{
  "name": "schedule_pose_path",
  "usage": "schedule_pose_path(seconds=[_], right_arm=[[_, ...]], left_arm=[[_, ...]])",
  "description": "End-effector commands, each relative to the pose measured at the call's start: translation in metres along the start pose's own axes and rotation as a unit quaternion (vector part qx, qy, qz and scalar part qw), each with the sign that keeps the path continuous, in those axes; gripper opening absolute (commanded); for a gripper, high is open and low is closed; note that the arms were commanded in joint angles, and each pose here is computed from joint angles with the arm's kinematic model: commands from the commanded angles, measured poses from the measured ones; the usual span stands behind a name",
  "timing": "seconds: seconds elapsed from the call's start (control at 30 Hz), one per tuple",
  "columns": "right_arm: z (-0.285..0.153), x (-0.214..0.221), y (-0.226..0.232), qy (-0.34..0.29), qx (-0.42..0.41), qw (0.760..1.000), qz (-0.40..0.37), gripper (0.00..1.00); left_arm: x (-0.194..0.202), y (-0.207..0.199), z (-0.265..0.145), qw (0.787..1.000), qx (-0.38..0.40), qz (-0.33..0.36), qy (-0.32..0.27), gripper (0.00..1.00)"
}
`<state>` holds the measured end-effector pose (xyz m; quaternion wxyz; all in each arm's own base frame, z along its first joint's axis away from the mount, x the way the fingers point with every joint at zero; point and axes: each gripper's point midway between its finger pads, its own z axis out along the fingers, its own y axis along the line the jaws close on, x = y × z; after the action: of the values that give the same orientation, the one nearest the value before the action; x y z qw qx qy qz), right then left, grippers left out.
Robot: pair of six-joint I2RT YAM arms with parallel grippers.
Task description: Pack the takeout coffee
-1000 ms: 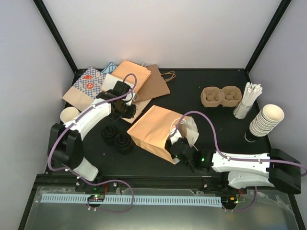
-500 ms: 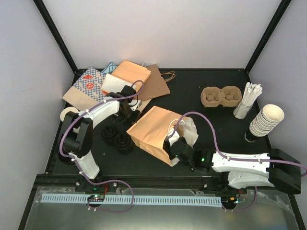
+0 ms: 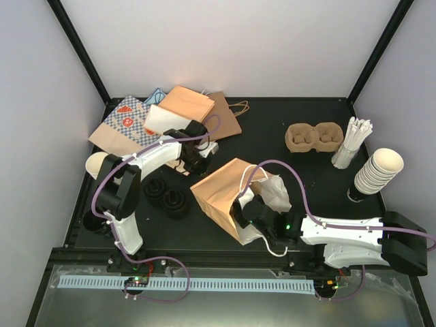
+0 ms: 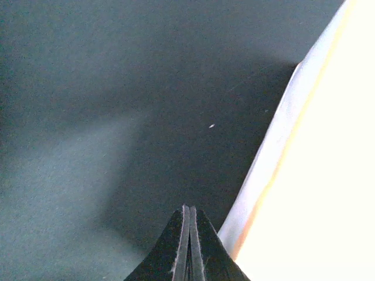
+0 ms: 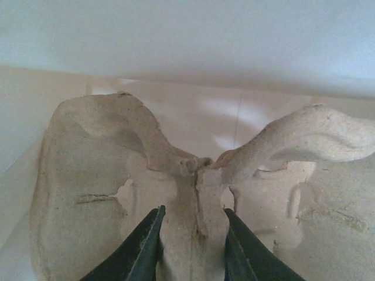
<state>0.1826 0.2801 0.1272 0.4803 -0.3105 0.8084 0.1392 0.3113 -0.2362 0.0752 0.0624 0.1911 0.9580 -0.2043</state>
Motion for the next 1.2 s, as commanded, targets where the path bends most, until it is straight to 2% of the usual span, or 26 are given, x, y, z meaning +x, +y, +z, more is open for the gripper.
schedule_pose_path(seconds=[0.0, 0.67, 1.0, 1.1, 1.17], right_arm=[[-0.001, -0.013, 0.007, -0.017, -0.012, 1.000, 0.000, 0.27], [0.028, 0.010, 0.004, 0.069, 0.052, 0.996, 0.007, 0.28], [0.026, 0.021, 0.008, 0.095, 0.042, 0.994, 0.040, 0.28], [0.028, 0.023, 0.007, 0.099, 0.050, 0.993, 0.034, 0.28], [0.029, 0.024, 0.006, 0.099, 0.051, 0.993, 0.032, 0.28]], left_arm=[[-0.017, -0.035, -0.005, 0.997, 0.059, 0.040, -0.014, 0.02], [-0.016, -0.069, -0.002, 0.991, 0.103, 0.085, -0.005, 0.02], [-0.028, -0.075, -0.026, 0.989, 0.095, 0.100, -0.050, 0.02], [-0.034, -0.078, -0.046, 0.988, 0.084, 0.104, -0.080, 0.09], [-0.038, -0.079, -0.062, 0.986, 0.071, 0.108, -0.104, 0.19]])
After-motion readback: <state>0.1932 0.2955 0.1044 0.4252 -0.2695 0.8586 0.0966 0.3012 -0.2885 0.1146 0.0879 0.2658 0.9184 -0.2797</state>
